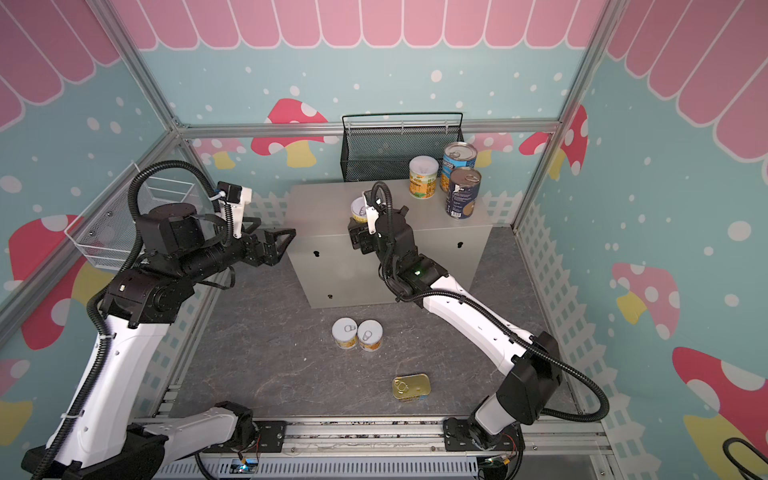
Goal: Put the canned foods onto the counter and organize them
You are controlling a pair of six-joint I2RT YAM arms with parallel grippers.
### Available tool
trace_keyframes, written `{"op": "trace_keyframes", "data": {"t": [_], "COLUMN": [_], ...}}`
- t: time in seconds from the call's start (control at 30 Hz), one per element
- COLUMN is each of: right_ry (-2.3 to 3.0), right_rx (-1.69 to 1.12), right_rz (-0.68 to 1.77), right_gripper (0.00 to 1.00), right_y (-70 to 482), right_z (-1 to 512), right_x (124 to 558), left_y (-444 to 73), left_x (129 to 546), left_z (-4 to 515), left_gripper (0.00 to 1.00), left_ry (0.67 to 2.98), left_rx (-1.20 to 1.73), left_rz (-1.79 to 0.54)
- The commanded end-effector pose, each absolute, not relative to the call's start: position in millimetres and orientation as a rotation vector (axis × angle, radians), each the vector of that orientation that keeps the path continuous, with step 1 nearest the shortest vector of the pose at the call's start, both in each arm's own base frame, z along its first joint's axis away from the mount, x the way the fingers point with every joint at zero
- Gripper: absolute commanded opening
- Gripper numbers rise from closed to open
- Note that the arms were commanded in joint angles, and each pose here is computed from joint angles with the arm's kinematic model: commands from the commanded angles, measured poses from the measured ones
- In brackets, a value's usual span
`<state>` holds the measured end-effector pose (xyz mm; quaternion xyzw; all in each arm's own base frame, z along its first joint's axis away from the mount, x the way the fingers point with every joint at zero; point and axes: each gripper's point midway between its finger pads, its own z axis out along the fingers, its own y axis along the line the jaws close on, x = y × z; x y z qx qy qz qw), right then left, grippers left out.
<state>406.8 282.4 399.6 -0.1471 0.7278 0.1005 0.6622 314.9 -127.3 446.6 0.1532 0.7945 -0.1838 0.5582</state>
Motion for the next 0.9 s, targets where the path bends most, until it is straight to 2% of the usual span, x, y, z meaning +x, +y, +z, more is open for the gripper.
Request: {"op": "trace_keyframes", "data": {"t": [0.0,0.17,0.5,0.57,0.7,0.87], "right_ry": [1.601,1.613,1.638,1.637,1.621,1.594], "right_rx": [-0.240,-0.180,-0.113,-0.119,-0.152,-0.174], "right_rz": [0.168,0.103,0.087,0.086,0.092,0.122], "right_gripper": [0.82,0.76,0.77,0.81,0.94,0.99], "right_y": [266.2,236.8,185.4,184.2,185.1,177.3], "right_z": [417.9,414.0,403.7,403.8,411.2,423.7], "right_x": [407.8,412.1,419.8,420.3,415.5,393.5], "left_y": [-131.1,-135.4,-151.4,-157.4,-176.9,-207.5], "left_x": [316.1,322.1,336.8,340.7,348.6,358.3], "left_z": [446.0,441.4,429.5,426.4,420.9,417.8], "left_gripper": [0.99,0.99,0.99,0.99,0.99,0.99], "left_ry": [1.859,1.871,1.900,1.905,1.910,1.916], "left_rx": [0.389,0.383,0.382,0.387,0.418,0.478], "left_rz": [-0.451,-0.478,-0.551,-0.565,-0.582,-0.581]}}
